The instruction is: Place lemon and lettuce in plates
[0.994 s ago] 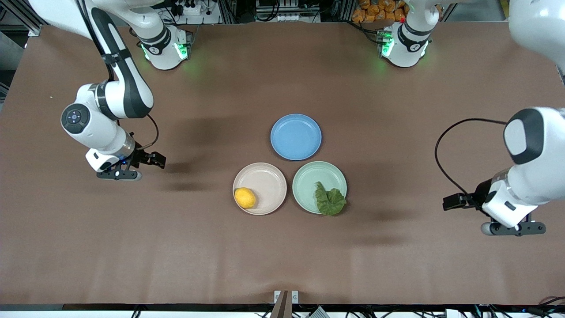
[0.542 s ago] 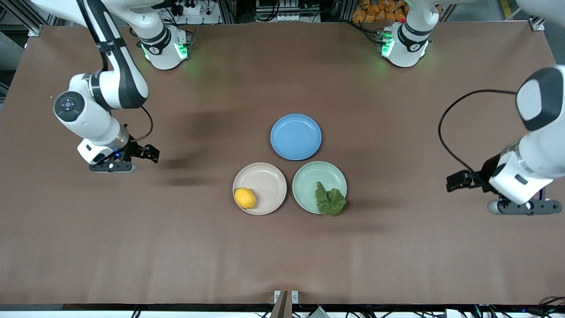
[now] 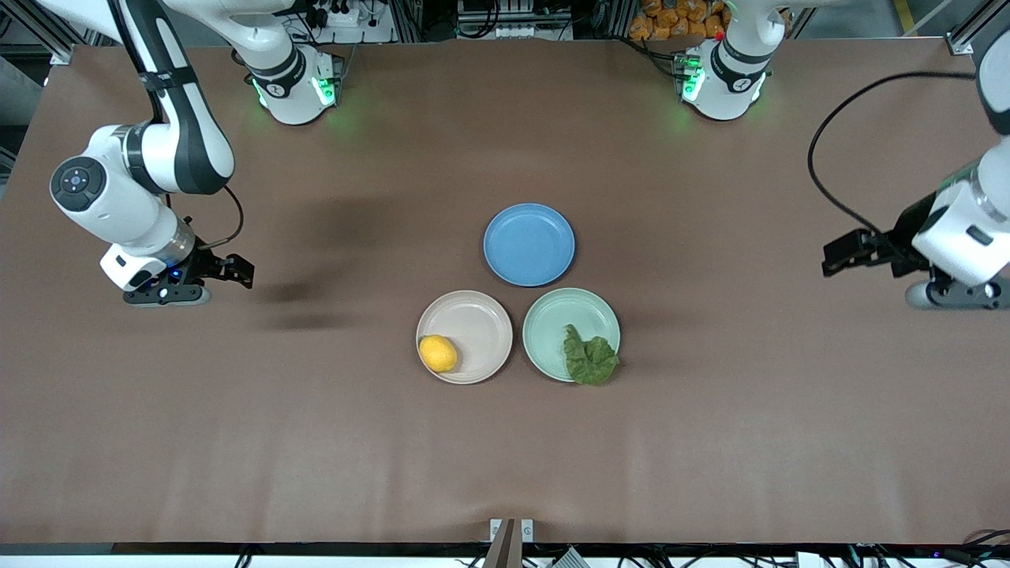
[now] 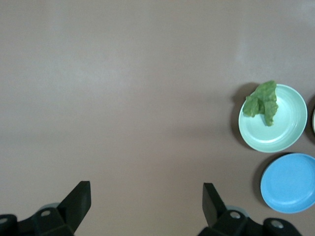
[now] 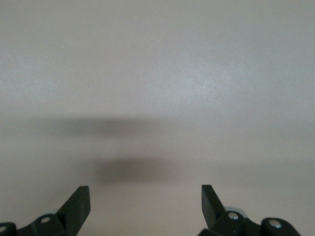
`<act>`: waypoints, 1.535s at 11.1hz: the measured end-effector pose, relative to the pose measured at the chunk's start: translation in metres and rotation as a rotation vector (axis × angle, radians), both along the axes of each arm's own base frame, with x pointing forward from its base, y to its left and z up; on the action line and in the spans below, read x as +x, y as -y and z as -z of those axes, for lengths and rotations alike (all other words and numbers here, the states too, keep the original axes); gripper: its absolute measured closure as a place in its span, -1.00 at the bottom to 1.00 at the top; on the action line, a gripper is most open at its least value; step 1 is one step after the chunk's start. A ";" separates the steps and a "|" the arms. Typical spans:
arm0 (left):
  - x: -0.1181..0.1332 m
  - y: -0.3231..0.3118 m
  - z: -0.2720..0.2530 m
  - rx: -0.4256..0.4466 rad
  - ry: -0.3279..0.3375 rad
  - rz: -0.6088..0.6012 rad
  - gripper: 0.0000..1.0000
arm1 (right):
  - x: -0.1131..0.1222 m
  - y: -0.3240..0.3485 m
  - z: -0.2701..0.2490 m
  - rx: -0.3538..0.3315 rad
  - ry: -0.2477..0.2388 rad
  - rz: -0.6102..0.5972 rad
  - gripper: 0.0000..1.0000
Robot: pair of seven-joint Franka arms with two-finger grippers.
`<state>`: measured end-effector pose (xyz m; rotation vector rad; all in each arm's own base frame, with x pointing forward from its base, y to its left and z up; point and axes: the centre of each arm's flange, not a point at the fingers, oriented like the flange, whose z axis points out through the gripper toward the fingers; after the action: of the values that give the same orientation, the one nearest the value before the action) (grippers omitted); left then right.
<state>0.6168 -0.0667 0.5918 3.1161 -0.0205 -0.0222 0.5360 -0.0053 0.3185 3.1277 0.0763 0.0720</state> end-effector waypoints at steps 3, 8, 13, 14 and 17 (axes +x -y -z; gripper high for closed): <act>-0.018 -0.005 -0.021 0.005 0.001 -0.007 -1.00 | -0.006 -0.002 -0.023 0.002 -0.006 -0.004 -1.00; -0.039 -0.006 -0.042 0.010 -0.016 -0.006 -1.00 | -0.021 -0.002 -0.080 0.005 0.022 -0.001 -1.00; -0.037 -0.011 -0.030 0.013 -0.042 -0.013 -1.00 | 0.002 0.000 -0.168 0.003 0.069 0.002 -1.00; -0.037 -0.010 -0.028 0.013 -0.044 -0.013 -1.00 | 0.004 0.001 -0.189 0.003 0.058 0.004 -1.00; -0.036 -0.009 -0.027 0.013 -0.047 -0.010 -1.00 | 0.004 0.023 -0.239 0.000 0.041 0.042 -1.00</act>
<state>0.5804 -0.0579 0.6188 3.1273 -0.0038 -0.0957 0.5404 -0.0284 0.5575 3.1247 0.0097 0.1348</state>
